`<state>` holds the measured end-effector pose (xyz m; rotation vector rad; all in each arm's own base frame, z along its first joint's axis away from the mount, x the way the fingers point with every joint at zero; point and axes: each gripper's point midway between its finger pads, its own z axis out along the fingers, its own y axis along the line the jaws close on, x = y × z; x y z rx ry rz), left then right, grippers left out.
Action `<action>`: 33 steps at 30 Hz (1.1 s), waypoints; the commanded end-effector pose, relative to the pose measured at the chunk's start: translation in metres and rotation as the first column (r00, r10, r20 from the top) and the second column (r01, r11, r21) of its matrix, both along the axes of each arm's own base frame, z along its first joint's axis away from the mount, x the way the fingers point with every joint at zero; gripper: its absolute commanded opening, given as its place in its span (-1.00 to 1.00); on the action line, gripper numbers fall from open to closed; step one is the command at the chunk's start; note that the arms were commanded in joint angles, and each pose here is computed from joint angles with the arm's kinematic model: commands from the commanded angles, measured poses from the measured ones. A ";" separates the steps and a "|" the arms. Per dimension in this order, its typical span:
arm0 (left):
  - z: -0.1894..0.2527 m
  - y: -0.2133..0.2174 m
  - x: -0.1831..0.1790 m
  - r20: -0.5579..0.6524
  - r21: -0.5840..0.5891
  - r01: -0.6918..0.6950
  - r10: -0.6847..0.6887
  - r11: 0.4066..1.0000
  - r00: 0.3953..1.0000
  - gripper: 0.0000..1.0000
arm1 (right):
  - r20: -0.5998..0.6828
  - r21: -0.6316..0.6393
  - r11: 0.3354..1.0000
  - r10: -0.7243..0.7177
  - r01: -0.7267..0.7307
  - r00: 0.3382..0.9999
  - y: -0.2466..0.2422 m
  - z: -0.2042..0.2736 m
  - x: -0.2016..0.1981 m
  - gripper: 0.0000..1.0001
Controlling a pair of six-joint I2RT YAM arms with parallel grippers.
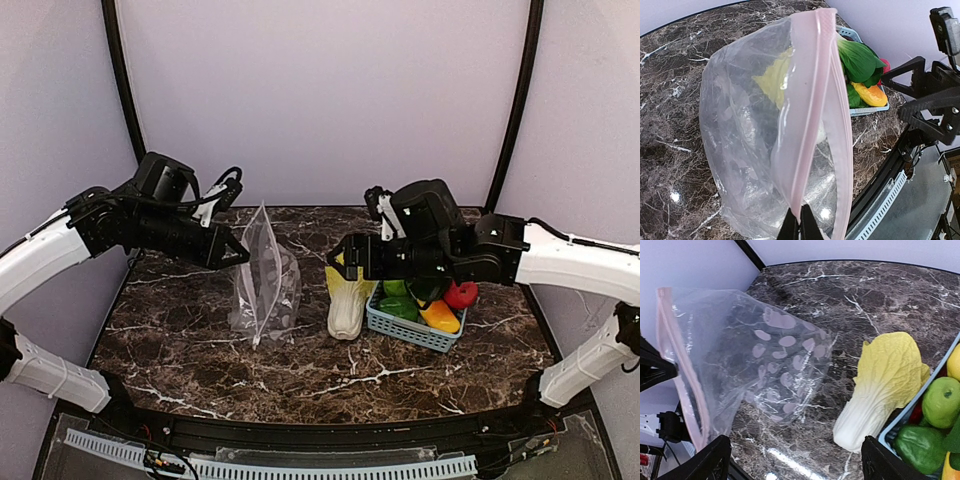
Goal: Place the food in the zip-top bag and seal the zipper
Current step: Pick up the fake vegetable from the center of the board.
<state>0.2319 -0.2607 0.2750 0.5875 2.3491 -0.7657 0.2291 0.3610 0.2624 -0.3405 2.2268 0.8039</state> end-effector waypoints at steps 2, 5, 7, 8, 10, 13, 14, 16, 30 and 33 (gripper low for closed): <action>0.008 0.008 0.002 0.018 -0.037 -0.026 0.027 0.999 0.999 -0.99 | -0.099 -0.183 0.982 -0.059 0.040 0.993 -0.024 -0.048 0.022 0.80; 0.012 0.011 0.002 0.024 -0.048 -0.036 0.037 0.998 0.999 -0.99 | -0.139 -0.214 0.976 -0.063 0.032 0.988 -0.019 -0.061 0.034 0.88; 0.013 0.012 0.001 0.024 -0.055 -0.035 0.037 0.998 0.999 -0.99 | -0.155 -0.233 0.972 -0.068 0.030 0.986 -0.014 -0.071 0.042 0.94; 0.014 0.013 0.000 0.025 -0.060 -0.032 0.034 0.998 0.999 -0.99 | -0.161 -0.245 0.969 -0.074 0.033 0.984 -0.012 -0.077 0.048 0.97; 0.015 0.013 -0.001 0.021 -0.065 -0.030 0.031 0.997 0.999 -0.99 | -0.184 -0.275 0.961 -0.091 0.037 0.979 -0.010 -0.093 0.059 0.97; 0.015 0.014 -0.002 0.015 -0.068 -0.027 0.029 0.997 0.999 -0.99 | -0.198 -0.300 0.952 -0.120 0.056 0.973 -0.009 -0.107 0.075 0.97; 0.015 0.014 -0.002 0.013 -0.070 -0.027 0.028 0.997 1.000 -0.99 | -0.202 -0.311 0.948 -0.132 0.065 0.970 -0.009 -0.111 0.079 0.97; 0.016 0.015 -0.003 0.013 -0.073 -0.029 0.030 0.997 0.999 -0.99 | -0.211 -0.328 0.941 -0.158 0.083 0.965 -0.011 -0.117 0.088 0.97; 0.020 0.014 -0.002 0.017 -0.092 -0.022 0.024 0.996 1.000 -0.99 | -0.272 -0.462 0.869 -0.327 0.175 0.905 -0.023 -0.168 0.113 0.97; 0.020 0.014 -0.002 0.018 -0.095 -0.022 0.024 0.995 1.000 -0.99 | -0.265 -0.484 0.856 -0.342 0.183 0.902 -0.022 -0.173 0.119 0.97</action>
